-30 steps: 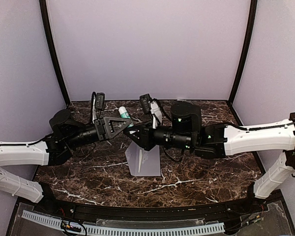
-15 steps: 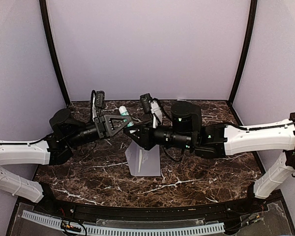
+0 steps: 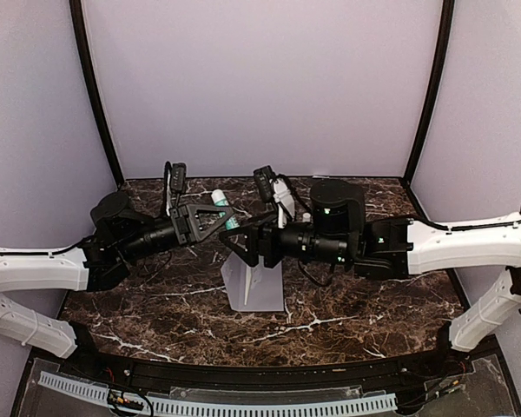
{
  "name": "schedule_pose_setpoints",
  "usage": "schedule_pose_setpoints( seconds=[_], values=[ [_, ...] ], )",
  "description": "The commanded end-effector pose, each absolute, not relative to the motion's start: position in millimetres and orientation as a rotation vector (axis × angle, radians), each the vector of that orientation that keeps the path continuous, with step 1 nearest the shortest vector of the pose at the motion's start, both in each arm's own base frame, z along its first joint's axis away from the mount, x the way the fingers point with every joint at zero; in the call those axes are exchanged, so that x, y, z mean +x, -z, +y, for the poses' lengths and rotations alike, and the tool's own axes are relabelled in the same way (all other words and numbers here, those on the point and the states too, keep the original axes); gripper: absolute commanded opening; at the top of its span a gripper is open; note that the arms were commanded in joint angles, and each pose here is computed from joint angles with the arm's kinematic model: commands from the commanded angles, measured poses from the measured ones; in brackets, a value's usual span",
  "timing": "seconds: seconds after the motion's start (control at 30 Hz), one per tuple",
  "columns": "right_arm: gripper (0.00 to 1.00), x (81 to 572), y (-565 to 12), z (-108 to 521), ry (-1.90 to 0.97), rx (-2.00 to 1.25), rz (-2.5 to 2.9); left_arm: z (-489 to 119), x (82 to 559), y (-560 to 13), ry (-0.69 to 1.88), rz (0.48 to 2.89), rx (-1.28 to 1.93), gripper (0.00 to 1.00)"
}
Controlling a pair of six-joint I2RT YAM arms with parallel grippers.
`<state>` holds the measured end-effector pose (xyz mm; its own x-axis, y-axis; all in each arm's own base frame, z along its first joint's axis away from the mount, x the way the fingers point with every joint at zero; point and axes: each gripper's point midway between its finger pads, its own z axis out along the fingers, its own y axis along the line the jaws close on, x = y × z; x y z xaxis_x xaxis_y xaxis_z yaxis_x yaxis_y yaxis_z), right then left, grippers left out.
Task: Place the letter into the envelope and seal it
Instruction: Unscrew the solid glue.
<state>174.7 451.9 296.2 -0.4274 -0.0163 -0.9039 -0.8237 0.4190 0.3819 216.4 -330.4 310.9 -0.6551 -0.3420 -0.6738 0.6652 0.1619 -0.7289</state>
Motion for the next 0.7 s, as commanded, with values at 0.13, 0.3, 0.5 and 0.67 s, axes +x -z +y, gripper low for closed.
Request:
schedule_pose_setpoints(
  seconds=[0.13,0.3,0.5,0.67],
  values=[
    [0.6,174,-294,443,-1.069,-0.746,1.769,-328,218,-332,1.597,1.609,0.306,0.0],
    [0.5,181,-288,448,-1.026,-0.725,1.809,-328,217,-332,1.602,1.611,0.311,0.0],
    [0.43,180,-296,453,-1.059,-0.725,1.778,-330,216,-330,1.608,1.62,0.32,0.0],
    [0.38,179,-300,457,-1.076,-0.734,1.762,-331,216,-330,1.611,1.626,0.326,0.0]
  ],
)
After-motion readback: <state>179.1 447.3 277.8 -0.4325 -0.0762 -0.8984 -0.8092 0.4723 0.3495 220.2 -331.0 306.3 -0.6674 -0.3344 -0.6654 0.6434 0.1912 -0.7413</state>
